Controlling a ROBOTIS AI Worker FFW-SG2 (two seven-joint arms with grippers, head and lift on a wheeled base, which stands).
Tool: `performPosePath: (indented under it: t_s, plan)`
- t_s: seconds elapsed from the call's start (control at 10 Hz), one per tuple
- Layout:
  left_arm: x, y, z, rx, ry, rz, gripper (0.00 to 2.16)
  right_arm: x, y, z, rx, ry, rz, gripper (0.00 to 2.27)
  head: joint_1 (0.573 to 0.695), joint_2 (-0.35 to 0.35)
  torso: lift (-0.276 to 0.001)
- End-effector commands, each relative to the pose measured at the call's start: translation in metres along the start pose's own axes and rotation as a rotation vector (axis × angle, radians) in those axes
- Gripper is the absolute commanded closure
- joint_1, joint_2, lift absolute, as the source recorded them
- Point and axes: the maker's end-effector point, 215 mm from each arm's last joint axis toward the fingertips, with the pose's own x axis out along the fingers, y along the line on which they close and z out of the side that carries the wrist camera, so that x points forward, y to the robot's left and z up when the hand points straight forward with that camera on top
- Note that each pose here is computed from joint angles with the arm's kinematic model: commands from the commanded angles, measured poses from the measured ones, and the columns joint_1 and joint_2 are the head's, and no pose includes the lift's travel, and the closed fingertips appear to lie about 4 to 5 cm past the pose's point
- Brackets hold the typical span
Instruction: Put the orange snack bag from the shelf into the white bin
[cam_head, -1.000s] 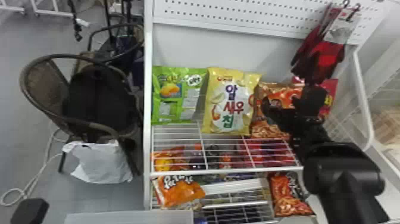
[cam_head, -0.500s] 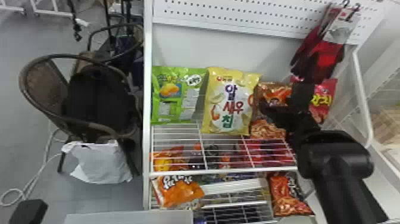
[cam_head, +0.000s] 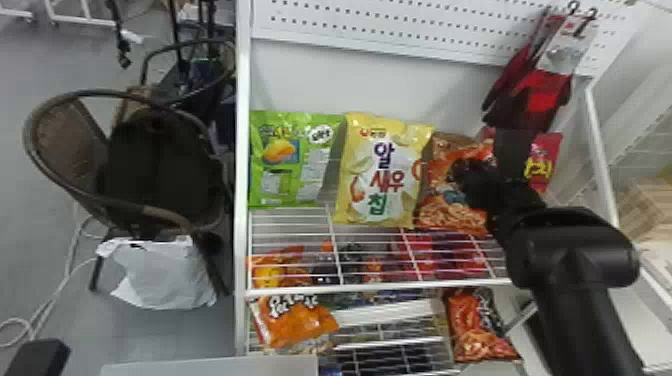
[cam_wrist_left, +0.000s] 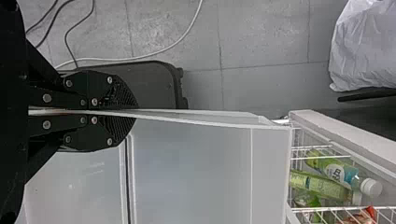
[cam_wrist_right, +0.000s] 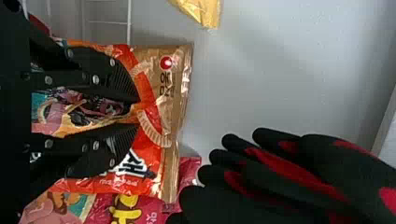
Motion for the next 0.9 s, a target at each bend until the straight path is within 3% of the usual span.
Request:
performPosePath:
  t_s: [0.0, 0.2, 0.5, 0.8]
  plan:
    - [0.0, -0.002, 0.001, 0.002, 0.001, 0.0, 2.14, -0.002, -0.002, -0.004, -0.003, 0.016, 0.01, 2.25, 0.695, -0.263, 0.001]
    - [0.0, -0.002, 0.001, 0.002, -0.001, 0.0, 2.14, -0.019, -0.002, 0.0, 0.004, -0.01, 0.036, 2.25, 0.695, -0.266, 0.001]
    - [0.001, -0.003, 0.001, 0.005, 0.001, -0.001, 2.14, -0.064, -0.024, 0.013, 0.056, -0.022, 0.067, 2.25, 0.695, -0.27, 0.001]
    - [0.0, -0.003, 0.005, 0.007, -0.003, 0.001, 2.14, -0.113, -0.028, 0.01, 0.131, 0.008, 0.145, 2.25, 0.695, -0.292, 0.001]
